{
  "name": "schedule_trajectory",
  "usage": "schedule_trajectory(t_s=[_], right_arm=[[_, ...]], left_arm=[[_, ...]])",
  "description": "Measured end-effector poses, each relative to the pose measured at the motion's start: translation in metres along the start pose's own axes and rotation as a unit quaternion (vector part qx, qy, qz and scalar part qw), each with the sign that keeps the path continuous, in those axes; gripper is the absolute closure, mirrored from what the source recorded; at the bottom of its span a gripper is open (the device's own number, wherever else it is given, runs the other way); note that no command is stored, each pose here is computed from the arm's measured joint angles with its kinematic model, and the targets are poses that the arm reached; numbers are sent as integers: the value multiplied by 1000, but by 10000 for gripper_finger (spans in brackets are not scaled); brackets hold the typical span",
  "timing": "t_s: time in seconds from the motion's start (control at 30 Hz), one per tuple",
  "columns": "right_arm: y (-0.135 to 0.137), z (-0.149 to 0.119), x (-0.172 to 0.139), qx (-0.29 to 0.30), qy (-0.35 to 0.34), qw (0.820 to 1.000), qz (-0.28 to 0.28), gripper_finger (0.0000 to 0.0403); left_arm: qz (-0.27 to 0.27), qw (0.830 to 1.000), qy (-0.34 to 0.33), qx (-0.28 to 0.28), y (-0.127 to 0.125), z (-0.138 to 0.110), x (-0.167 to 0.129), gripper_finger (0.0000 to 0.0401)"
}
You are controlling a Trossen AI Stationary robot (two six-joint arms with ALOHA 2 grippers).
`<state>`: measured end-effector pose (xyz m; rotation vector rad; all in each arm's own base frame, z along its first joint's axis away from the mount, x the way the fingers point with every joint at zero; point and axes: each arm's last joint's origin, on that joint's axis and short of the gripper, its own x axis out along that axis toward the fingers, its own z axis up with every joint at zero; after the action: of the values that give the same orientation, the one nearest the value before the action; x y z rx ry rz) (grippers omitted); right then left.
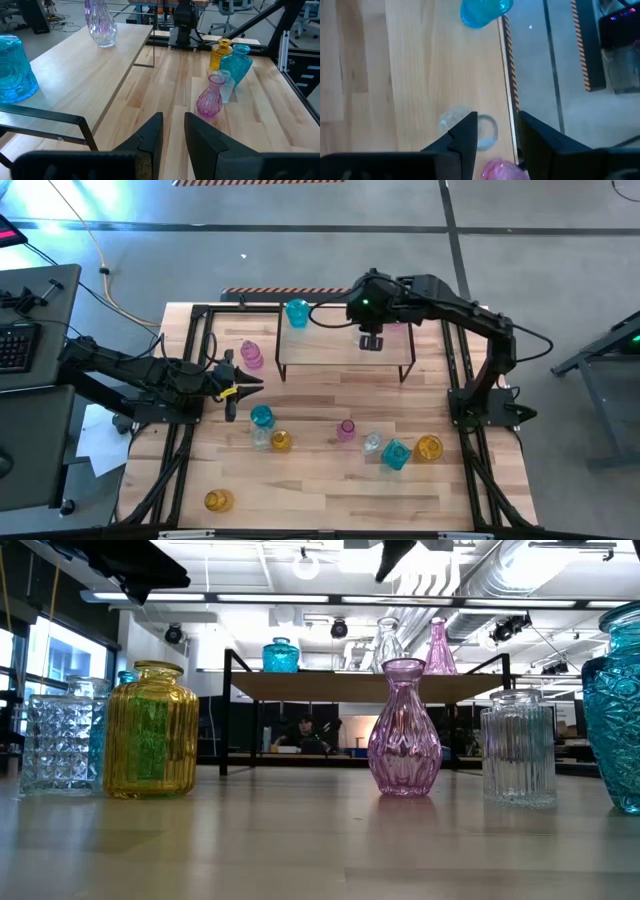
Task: Sort vases onto shelf
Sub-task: Put the top transparent vase on the shelf
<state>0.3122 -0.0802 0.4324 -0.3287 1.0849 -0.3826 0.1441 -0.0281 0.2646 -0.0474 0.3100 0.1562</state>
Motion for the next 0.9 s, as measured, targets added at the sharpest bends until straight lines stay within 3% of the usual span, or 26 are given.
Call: schedule_trajectory(t_s=[0.17,0.33,0.43,0.5,0.67,0.9], right_arm=[[10,-10,-13,65,45,997,19,292],[35,-18,5,87,100,991,32,347],[50,-27,21,97,132,986,7,391],[57,-36,26,111,134,984,-29,394],[65,-61,23,175,14,984,-40,400],[72,-116,19,262,-104,959,-36,402]], left_arm=[[-7,1000,3,0,0,-1,0,329],[-12,1000,13,-5,0,-2,0,329],[-11,1000,17,-4,0,-3,0,329],[-12,1000,17,-3,-1,-3,0,329],[-5,1000,25,8,-3,-6,-2,329],[77,997,17,28,1,-10,-17,330]])
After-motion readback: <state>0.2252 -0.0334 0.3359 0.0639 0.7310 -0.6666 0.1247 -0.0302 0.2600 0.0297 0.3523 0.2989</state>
